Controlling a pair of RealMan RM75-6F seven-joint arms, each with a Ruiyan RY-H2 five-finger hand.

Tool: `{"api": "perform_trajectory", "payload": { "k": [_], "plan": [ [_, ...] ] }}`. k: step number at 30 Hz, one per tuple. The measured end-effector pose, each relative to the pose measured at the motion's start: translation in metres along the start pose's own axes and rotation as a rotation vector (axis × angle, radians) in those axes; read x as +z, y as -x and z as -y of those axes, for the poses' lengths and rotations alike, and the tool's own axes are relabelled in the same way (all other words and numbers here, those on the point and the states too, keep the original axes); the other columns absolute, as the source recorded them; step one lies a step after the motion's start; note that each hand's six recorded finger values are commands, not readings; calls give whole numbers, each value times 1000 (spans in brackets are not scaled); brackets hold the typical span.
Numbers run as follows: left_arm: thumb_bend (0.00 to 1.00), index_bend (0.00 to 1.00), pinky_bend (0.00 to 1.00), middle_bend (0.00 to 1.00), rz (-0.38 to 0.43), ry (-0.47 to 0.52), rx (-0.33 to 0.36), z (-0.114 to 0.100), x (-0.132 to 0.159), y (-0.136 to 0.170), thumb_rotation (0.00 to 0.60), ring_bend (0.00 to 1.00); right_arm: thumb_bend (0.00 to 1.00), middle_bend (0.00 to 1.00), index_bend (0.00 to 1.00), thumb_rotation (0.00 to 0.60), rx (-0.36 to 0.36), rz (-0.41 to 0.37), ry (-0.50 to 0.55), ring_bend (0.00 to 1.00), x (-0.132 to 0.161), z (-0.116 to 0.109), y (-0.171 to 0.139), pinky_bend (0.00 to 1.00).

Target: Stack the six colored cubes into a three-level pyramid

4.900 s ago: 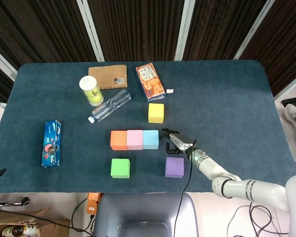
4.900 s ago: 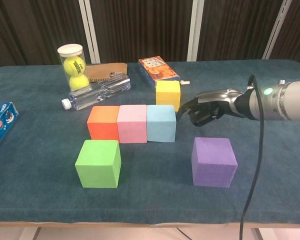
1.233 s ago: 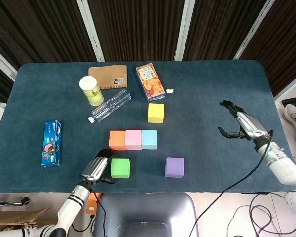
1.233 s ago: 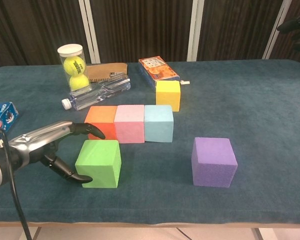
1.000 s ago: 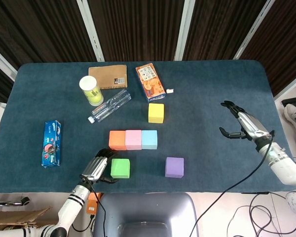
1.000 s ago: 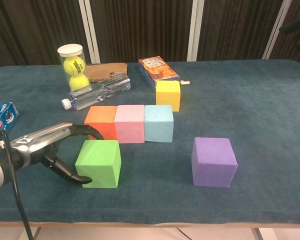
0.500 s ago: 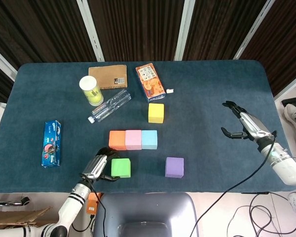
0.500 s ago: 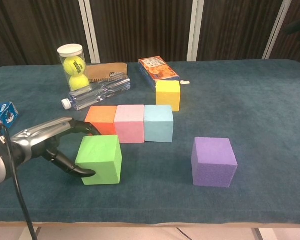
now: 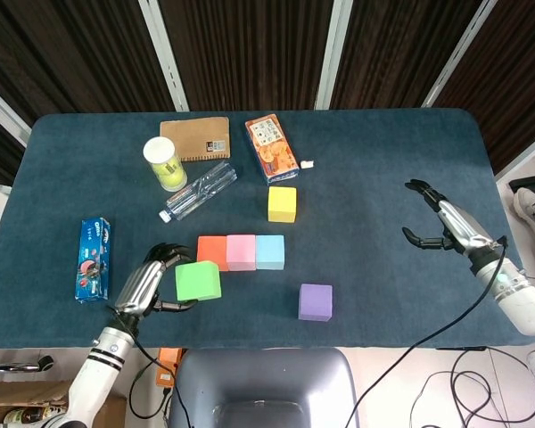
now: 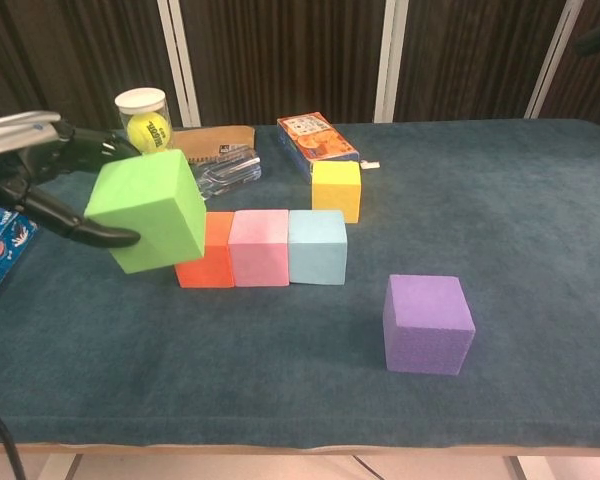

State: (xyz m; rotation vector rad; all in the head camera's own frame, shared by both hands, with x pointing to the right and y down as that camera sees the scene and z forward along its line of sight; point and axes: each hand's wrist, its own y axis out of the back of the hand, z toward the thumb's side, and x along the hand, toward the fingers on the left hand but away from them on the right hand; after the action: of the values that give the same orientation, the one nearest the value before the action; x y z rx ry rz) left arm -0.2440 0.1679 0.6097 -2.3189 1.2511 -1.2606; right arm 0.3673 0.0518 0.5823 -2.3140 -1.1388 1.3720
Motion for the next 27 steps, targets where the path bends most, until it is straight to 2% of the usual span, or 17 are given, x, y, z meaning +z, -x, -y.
{"api": "perform_trajectory", "payload": {
  "k": [5, 17, 22, 27],
  "plan": [
    [217, 515, 69, 227, -22, 16, 7, -14, 4, -17, 591, 114, 337, 0, 90, 451, 7, -12, 0, 0, 4, -2, 1, 0],
    [216, 515, 69, 227, -62, -17, -82, -25, 28, -84, 572, 112, 337, 0, 71, 451, 7, -12, 34, 0, 5, -8, 4, 0],
    [216, 515, 69, 227, -96, -33, -89, -28, 26, -108, 575, 111, 337, 0, 71, 450, 6, -10, 37, 0, 4, -11, 4, 0],
    [216, 515, 69, 227, -110, -13, -96, -26, 22, -118, 586, 111, 337, 0, 70, 451, 6, -1, 38, 0, 0, -13, 4, 0]
  ]
}}
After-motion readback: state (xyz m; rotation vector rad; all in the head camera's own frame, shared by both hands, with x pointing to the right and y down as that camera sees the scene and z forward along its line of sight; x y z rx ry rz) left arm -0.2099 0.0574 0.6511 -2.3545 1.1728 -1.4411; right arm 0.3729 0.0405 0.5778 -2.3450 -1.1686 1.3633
